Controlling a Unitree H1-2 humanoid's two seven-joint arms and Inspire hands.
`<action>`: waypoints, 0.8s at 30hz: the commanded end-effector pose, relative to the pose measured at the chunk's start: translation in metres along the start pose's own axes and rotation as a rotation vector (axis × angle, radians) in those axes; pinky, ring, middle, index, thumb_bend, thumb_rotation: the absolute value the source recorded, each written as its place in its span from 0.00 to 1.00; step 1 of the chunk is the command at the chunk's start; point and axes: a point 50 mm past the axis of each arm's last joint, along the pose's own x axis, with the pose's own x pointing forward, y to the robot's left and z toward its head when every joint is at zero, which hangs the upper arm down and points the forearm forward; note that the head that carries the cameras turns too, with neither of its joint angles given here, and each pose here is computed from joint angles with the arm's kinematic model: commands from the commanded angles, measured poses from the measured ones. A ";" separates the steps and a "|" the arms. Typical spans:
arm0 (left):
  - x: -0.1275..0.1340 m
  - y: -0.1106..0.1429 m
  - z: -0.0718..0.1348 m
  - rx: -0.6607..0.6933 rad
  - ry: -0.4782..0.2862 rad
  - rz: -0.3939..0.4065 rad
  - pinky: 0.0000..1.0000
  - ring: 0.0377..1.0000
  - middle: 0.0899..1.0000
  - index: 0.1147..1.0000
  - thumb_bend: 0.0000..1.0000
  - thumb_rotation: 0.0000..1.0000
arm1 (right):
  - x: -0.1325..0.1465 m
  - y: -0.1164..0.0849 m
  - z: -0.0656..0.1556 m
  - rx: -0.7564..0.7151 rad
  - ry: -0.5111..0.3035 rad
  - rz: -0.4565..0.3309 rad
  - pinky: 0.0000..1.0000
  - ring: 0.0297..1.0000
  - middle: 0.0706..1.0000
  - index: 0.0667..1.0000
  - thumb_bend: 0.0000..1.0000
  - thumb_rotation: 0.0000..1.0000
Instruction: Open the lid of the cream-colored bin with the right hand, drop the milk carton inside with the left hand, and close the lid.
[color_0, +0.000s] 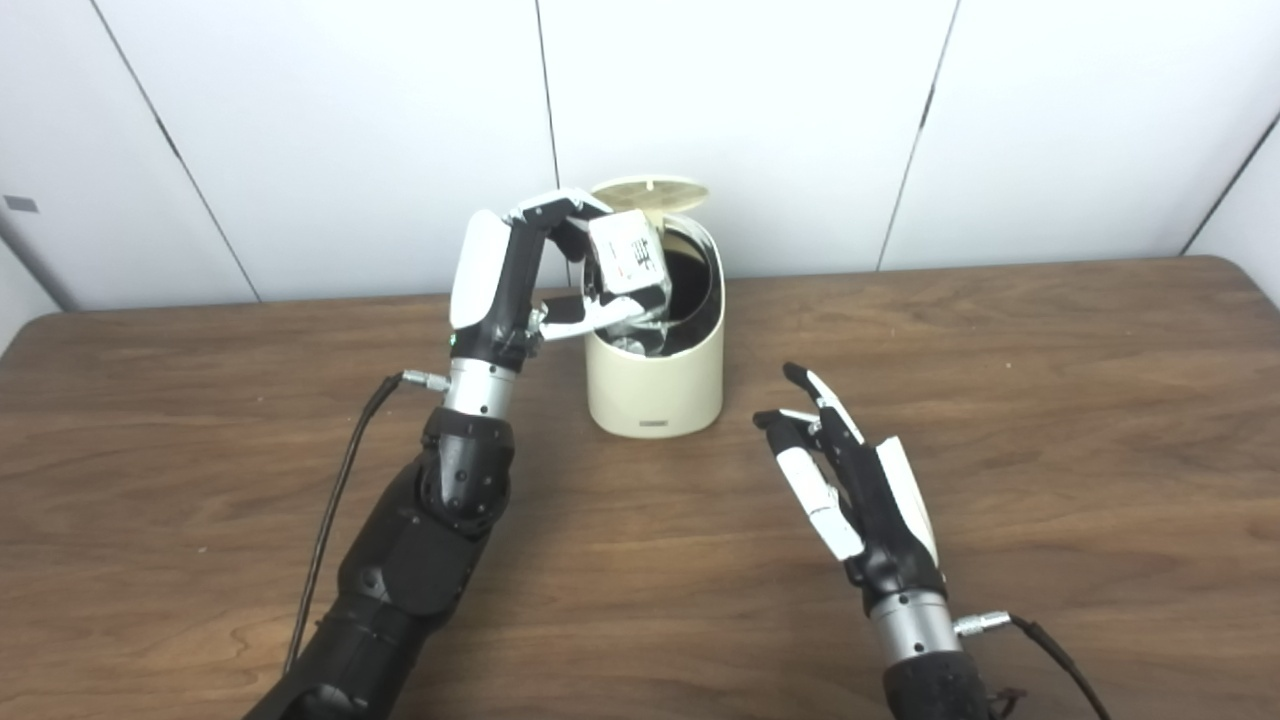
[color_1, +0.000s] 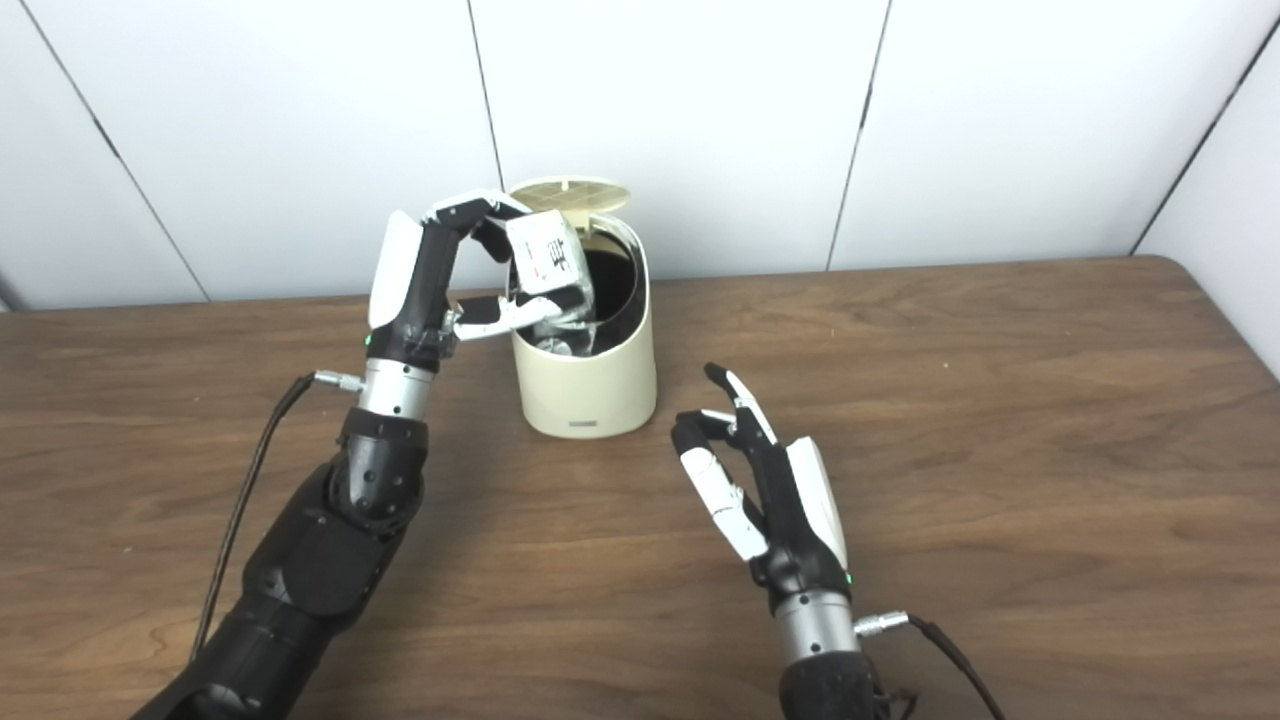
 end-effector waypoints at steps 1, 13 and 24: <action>0.019 0.006 0.015 -0.003 -0.074 0.024 0.42 0.46 0.53 0.51 0.95 0.00 | 0.002 -0.006 0.014 0.014 -0.061 -0.025 0.84 0.77 0.71 0.91 0.48 1.00; 0.018 0.009 0.016 -0.018 -0.076 -0.068 0.44 0.49 0.56 0.55 1.00 0.14 | 0.003 -0.008 0.016 0.022 -0.071 -0.032 0.82 0.75 0.71 0.91 0.50 1.00; 0.018 0.009 0.019 -0.041 -0.076 0.004 0.45 0.49 0.54 0.53 0.99 0.02 | 0.004 -0.009 0.013 0.016 -0.065 -0.035 0.81 0.75 0.71 0.91 0.49 1.00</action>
